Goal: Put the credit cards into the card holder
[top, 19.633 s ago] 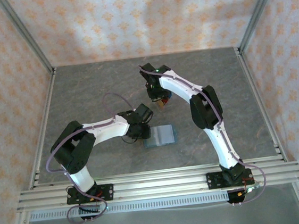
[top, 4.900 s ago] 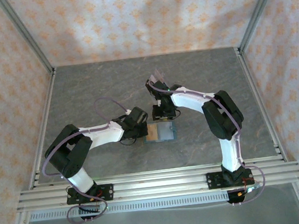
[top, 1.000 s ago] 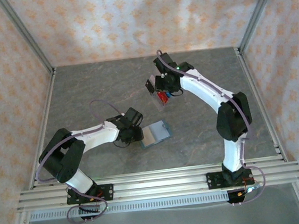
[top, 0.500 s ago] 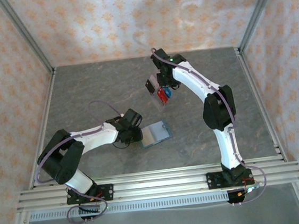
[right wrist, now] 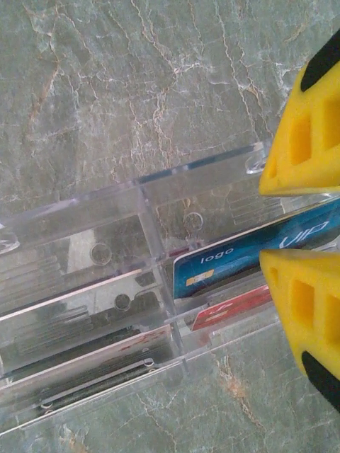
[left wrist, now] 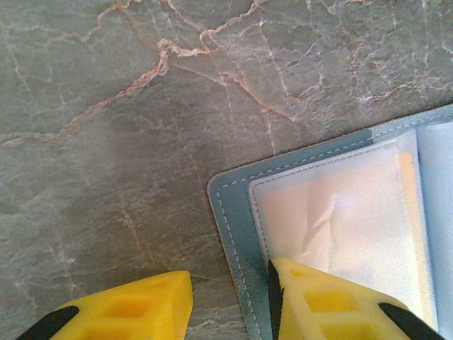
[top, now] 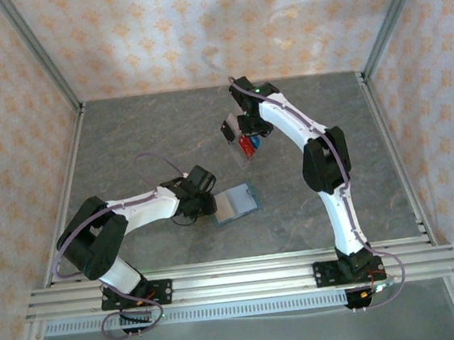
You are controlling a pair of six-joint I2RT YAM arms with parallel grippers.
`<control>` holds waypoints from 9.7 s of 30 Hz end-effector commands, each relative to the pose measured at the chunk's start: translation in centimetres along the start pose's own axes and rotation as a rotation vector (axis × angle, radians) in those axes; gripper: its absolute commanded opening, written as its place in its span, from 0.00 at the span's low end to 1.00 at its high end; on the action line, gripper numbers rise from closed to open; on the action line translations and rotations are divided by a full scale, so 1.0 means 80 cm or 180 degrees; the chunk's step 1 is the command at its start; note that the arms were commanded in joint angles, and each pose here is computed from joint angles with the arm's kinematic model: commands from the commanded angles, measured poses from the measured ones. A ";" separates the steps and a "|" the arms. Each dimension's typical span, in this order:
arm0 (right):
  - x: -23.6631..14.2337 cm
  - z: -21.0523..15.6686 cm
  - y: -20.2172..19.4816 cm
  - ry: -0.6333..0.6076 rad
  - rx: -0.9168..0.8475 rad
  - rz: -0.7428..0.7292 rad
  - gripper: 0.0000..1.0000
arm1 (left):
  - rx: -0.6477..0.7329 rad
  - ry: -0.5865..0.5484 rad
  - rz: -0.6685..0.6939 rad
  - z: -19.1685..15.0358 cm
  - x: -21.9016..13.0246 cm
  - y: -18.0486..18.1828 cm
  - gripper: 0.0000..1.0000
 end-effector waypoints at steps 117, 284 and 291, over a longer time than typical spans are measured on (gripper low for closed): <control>0.066 -0.261 0.044 -0.0322 0.0665 0.3035 0.00 | 0.0031 0.0182 0.0436 -0.021 0.048 0.022 0.24; 0.029 -0.191 0.078 0.0200 -0.0530 0.0893 0.31 | -0.0011 0.0179 0.0381 -0.024 0.055 0.026 0.24; 0.041 -0.192 0.086 0.0214 -0.0649 0.0723 0.33 | -0.0008 0.0174 0.0387 -0.024 0.055 0.026 0.24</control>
Point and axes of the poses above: each hand's point on the last joint's axis, 136 mm out from that joint toward the fingers, its own x axis out along the fingers, its own y axis along the line the jaws close on, z = x × y, the point moved 10 cm from there along -x, back along the fingers, and after that the axes turned 4 degrees about -x, right-handed, at the moved point
